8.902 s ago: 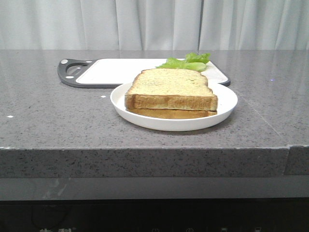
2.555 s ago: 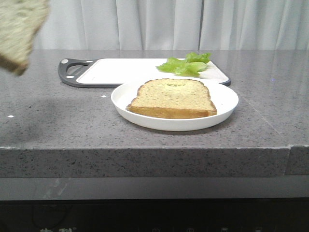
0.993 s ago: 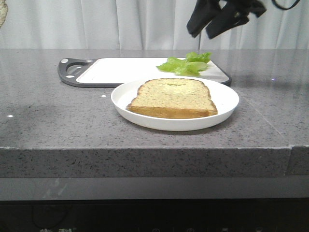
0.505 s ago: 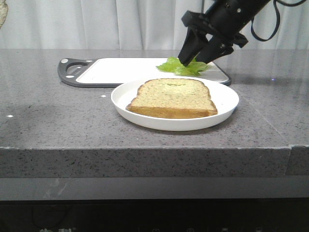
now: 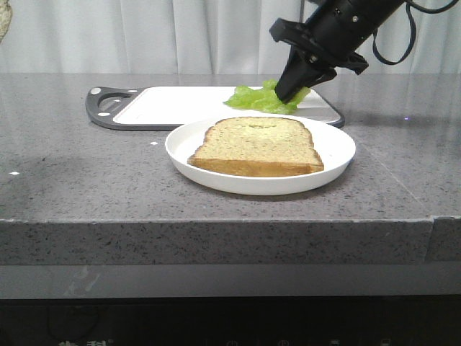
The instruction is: Left arm grabs bread, right arm adds lettuce
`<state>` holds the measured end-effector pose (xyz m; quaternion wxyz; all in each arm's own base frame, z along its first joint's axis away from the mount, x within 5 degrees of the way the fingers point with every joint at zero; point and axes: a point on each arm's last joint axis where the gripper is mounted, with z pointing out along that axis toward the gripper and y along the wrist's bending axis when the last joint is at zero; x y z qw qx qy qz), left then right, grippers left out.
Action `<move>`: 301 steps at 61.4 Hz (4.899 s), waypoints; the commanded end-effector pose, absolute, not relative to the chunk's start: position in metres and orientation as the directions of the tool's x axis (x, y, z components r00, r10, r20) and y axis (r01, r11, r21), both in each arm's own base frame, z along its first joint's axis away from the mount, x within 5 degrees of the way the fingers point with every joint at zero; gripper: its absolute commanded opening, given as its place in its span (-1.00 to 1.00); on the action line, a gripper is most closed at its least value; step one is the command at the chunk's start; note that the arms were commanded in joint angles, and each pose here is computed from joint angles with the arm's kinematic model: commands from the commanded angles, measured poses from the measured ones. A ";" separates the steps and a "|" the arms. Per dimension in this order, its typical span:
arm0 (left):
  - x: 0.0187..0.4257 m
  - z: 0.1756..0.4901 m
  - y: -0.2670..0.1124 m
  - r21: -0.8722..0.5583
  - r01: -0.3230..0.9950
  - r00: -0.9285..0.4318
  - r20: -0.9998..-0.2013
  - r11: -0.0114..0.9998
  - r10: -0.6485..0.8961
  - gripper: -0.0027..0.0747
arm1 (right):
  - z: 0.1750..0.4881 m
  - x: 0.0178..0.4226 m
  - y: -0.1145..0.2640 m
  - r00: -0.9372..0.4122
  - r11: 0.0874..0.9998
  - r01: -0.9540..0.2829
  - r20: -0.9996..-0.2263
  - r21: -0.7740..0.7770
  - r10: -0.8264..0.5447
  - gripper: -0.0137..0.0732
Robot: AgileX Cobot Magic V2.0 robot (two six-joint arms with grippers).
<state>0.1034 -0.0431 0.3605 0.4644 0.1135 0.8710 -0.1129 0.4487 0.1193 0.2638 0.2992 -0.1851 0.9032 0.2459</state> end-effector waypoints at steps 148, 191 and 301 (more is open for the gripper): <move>0.183 0.368 -0.122 -0.397 0.528 -0.584 -0.811 0.751 -0.018 -0.98 | 0.360 0.183 0.087 -0.605 0.729 -0.602 -0.782 0.326 -0.151 0.32; 0.284 0.310 -0.196 -0.670 0.490 -0.801 -0.599 0.558 -0.014 -0.98 | 0.365 0.160 0.073 -0.592 0.792 -0.570 -0.778 0.218 -0.212 0.32; 0.096 0.368 -0.033 -0.082 0.259 -0.456 -0.889 0.962 0.048 -0.37 | 0.388 0.070 0.019 -0.537 0.975 -0.196 -0.843 0.108 -0.015 -0.22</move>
